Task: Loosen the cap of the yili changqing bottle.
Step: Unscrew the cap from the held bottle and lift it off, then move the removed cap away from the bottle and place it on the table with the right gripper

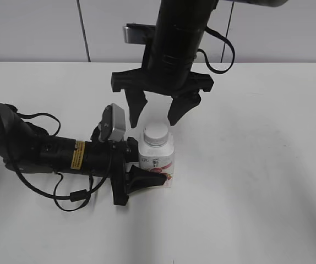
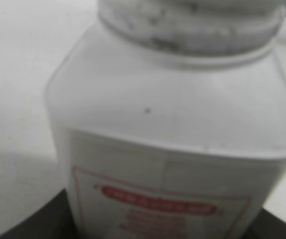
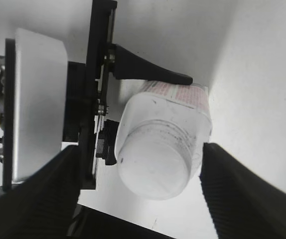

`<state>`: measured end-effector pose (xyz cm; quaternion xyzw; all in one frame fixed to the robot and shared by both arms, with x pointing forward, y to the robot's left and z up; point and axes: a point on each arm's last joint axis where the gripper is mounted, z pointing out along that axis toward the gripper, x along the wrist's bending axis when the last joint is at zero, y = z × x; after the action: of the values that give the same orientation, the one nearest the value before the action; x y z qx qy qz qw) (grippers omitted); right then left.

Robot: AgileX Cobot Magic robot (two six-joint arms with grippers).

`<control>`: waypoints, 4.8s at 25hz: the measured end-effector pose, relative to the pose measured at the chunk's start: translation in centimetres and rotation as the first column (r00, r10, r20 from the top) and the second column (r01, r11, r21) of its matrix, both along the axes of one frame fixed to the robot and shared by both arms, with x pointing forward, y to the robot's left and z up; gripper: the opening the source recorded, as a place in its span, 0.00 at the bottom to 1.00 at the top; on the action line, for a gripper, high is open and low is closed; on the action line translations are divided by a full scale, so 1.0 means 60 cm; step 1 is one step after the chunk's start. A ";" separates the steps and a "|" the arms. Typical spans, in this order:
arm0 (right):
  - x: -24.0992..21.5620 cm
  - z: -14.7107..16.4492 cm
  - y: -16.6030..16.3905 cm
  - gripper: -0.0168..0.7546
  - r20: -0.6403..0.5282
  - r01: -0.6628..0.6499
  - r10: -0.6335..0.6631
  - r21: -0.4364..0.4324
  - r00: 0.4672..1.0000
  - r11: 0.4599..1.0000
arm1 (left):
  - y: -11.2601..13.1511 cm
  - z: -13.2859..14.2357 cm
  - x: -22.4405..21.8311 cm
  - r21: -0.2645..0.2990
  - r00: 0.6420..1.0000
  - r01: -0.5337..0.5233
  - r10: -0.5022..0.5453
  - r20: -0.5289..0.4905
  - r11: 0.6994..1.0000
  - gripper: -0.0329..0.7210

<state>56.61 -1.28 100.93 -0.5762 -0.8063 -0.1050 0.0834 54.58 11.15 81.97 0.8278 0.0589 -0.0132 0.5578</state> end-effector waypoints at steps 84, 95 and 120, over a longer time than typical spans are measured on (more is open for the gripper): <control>-0.001 -0.033 -0.004 0.53 0.201 -0.916 0.917 -0.141 0.346 0.376 | 0.000 0.000 0.000 0.000 1.000 0.000 0.000 0.001 1.000 0.56; -0.006 0.007 -0.009 0.53 0.245 -0.904 0.905 -0.172 0.346 0.392 | 0.000 0.000 0.000 0.000 1.000 0.000 0.000 0.000 1.000 0.56; 0.048 -0.035 -0.129 0.52 0.174 -0.110 0.148 -0.210 0.974 0.972 | 0.000 0.000 0.000 0.001 1.000 -0.001 0.001 0.000 1.000 0.56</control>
<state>59.47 -9.01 98.83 -0.5153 -0.8528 -0.0725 -0.0447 54.59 11.16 81.96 0.8280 0.0595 -0.0130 0.5575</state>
